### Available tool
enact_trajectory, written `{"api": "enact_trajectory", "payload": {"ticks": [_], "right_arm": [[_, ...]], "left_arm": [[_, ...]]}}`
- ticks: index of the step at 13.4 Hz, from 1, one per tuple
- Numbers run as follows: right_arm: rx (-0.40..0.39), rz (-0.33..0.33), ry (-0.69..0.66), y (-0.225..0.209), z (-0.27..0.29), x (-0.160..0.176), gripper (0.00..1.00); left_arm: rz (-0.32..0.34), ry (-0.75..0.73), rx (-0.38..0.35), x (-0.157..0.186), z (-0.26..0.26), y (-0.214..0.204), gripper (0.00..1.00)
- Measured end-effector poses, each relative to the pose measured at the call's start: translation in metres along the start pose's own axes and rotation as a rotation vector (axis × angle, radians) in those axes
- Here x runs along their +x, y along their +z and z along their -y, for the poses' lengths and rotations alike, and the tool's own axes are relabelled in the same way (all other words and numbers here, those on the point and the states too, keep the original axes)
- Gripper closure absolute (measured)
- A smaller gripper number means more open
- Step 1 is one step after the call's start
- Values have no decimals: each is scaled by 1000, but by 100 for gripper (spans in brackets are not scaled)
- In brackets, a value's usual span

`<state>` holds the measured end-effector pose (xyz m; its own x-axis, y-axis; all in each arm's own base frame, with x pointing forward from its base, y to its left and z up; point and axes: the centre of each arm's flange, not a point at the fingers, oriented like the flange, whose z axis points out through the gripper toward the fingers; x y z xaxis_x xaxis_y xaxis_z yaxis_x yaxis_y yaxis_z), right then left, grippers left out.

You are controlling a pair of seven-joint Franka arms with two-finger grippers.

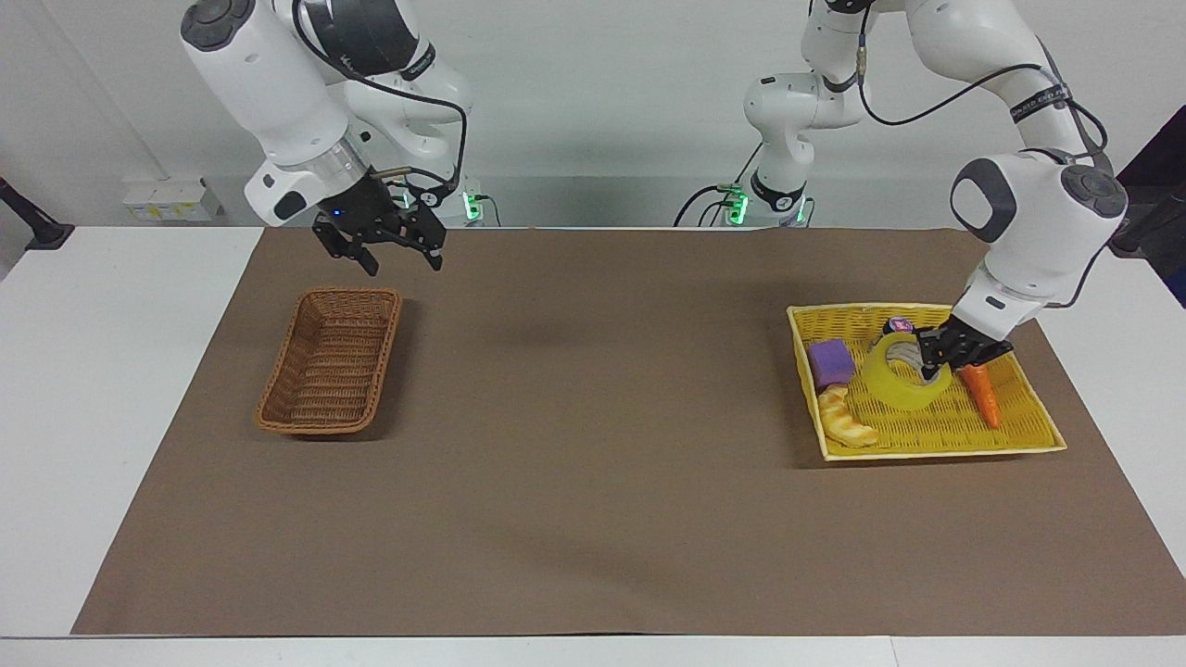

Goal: Move tape to another basket
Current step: 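Lift the tape with the left gripper while the right gripper reaches toward it, then grasp the tape with the right gripper while the left gripper holds it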

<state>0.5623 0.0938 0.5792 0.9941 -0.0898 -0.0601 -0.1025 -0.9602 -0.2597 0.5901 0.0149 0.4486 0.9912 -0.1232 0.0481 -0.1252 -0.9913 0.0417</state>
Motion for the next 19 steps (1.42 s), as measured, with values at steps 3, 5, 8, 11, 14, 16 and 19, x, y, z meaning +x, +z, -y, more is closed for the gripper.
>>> {"api": "enact_trajectory", "payload": {"ticks": [3,5,8,11,14,16,19], "right_arm": [[175,11,38,40,21,4,0],[286,17,65,72,45,5,0],[418,-26,122,122,92,4,0],[498,-81,183,171,133,-2,0],[548,-75,197,221,154,-6,0],[643,-72,175,238,150,-4,0],[707,-77,157,252,150,-5,0]], "left_arm": [[14,-21,-96,0,-79,1,78],[28,-26,-192,-3,-123,8,78],[12,-65,-226,-12,-197,21,78],[19,-113,-327,-25,-251,33,78],[16,-132,-388,-29,-269,32,78],[7,-137,-404,-31,-280,33,78],[10,-145,-406,-33,-286,34,78]]}}
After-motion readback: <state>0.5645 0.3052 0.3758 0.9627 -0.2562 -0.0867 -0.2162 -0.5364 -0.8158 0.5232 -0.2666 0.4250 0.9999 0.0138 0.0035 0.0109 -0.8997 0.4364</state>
